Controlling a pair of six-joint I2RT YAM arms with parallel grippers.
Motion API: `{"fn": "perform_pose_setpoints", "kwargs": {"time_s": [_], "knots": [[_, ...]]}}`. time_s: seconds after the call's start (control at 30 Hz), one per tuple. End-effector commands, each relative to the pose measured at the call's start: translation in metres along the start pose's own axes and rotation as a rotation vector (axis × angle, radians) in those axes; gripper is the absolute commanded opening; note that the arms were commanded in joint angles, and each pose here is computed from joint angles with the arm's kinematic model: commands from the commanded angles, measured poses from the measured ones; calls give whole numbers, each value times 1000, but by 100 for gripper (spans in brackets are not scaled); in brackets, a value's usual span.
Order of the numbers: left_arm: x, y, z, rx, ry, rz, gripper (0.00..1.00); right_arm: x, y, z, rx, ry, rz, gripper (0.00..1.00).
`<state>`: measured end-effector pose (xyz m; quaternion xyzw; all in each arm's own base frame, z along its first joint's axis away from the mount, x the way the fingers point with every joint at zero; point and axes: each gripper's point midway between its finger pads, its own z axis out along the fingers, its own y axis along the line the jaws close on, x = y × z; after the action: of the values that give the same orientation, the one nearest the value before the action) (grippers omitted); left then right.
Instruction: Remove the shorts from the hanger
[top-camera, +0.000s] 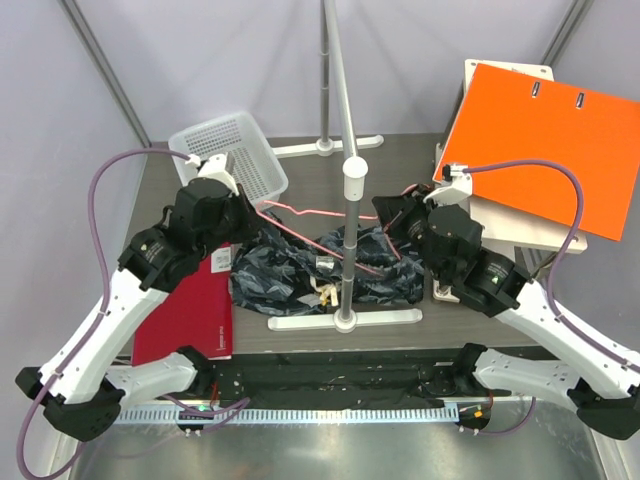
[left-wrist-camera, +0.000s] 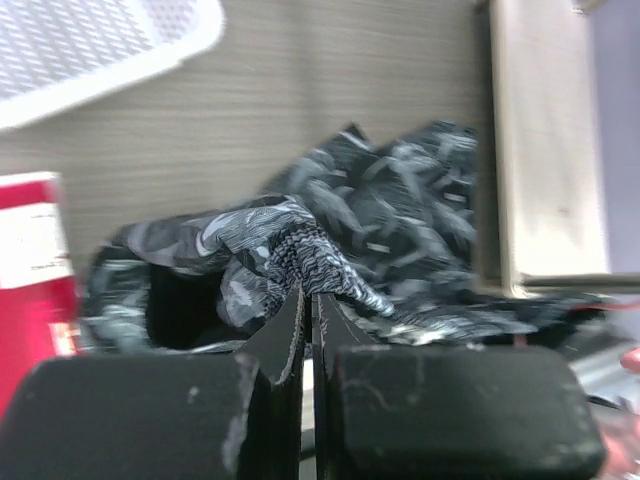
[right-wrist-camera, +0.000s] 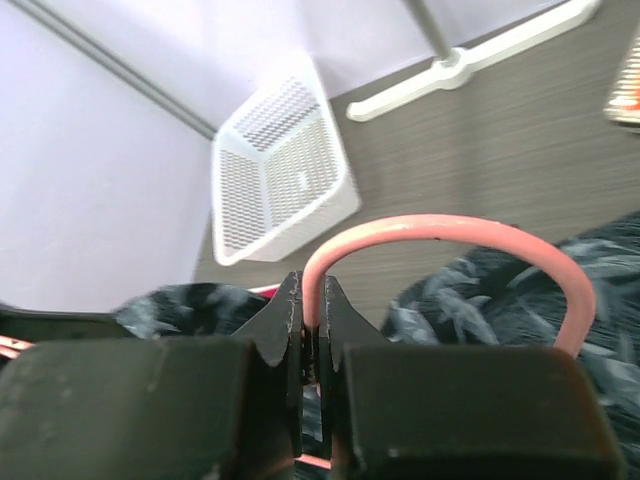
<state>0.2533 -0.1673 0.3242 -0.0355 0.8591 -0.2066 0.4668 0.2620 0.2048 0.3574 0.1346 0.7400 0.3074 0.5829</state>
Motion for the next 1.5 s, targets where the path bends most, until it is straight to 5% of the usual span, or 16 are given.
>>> {"fn": "perform_pose_setpoints", "kwargs": {"time_s": [0.0, 0.63, 0.97, 1.13, 1.47], "knots": [[-10, -40, 1, 206, -39, -131, 0, -13, 50, 8, -161, -27, 160, 1], [34, -41, 16, 325, 44, -339, 0, -37, 119, 24, -338, -37, 319, 1], [32, -23, 5, 283, -3, -351, 0, -52, 16, 13, 89, -181, 158, 1], [39, -26, 10, 308, 7, -374, 0, -52, 2, 7, 127, -195, 133, 1], [87, -102, 69, 459, 259, -440, 0, -57, -13, -1, 193, -221, 204, 1]]}}
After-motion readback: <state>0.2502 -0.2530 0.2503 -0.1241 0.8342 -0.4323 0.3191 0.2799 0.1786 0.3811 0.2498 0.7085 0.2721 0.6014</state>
